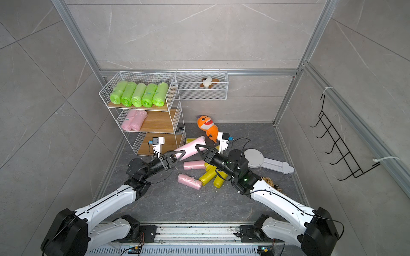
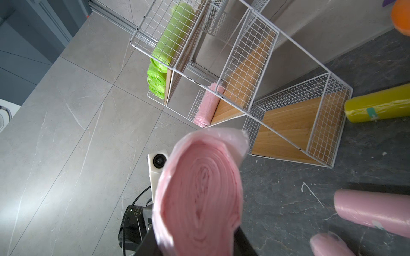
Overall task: Sort the rolls of trash bags by color and place them on the shelf
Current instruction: Place the roll of trash bags on the shelf.
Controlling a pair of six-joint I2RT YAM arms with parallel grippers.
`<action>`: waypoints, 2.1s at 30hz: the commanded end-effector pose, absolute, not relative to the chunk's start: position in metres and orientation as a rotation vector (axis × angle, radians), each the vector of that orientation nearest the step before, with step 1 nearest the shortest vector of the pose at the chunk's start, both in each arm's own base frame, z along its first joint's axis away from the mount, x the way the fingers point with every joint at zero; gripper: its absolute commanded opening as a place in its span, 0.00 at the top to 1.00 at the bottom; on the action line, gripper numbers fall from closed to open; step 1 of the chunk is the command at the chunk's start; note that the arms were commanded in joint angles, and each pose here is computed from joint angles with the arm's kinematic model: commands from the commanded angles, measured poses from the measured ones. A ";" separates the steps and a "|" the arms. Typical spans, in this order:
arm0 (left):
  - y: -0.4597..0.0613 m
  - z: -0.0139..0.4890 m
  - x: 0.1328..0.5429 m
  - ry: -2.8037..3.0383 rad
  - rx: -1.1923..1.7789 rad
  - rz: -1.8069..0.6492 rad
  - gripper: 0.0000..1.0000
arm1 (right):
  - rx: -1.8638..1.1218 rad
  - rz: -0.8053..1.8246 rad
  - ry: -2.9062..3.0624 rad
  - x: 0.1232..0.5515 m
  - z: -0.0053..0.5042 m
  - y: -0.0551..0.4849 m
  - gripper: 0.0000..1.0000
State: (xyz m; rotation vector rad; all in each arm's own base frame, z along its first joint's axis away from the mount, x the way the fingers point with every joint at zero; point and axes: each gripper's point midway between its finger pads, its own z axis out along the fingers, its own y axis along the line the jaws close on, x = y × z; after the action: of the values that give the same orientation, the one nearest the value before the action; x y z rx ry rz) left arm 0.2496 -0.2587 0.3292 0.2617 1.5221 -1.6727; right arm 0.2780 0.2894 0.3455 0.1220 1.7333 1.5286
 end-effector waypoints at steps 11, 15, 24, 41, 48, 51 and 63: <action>-0.216 0.313 0.262 1.665 0.216 -1.344 0.83 | 0.106 1.296 1.731 0.286 0.353 0.257 0.19; -0.169 0.287 0.276 1.810 0.066 -1.011 0.86 | 0.058 1.116 1.793 0.285 0.348 0.241 0.17; -0.101 0.315 0.282 1.849 -0.055 -0.507 0.87 | -0.024 1.046 1.810 0.281 0.345 0.240 0.15; -0.061 0.381 0.321 1.640 -0.225 -0.251 0.87 | -0.166 0.941 1.908 0.277 0.322 0.244 0.13; -0.047 0.381 0.335 1.598 -0.282 -0.141 0.87 | -0.179 0.904 1.927 0.272 0.316 0.237 0.12; -0.049 0.380 0.343 1.588 -0.284 -0.135 0.87 | -0.177 0.904 1.926 0.270 0.316 0.236 0.12; -0.059 0.380 0.390 1.564 -0.243 -0.060 0.86 | -0.148 0.931 1.962 0.270 0.298 0.238 0.12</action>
State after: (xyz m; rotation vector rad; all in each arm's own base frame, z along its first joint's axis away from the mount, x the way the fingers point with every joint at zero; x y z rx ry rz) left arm 0.3821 -0.0670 0.3222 -0.2180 1.7488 -0.0687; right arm 0.2721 0.2378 0.3014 -0.1542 1.9564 0.9139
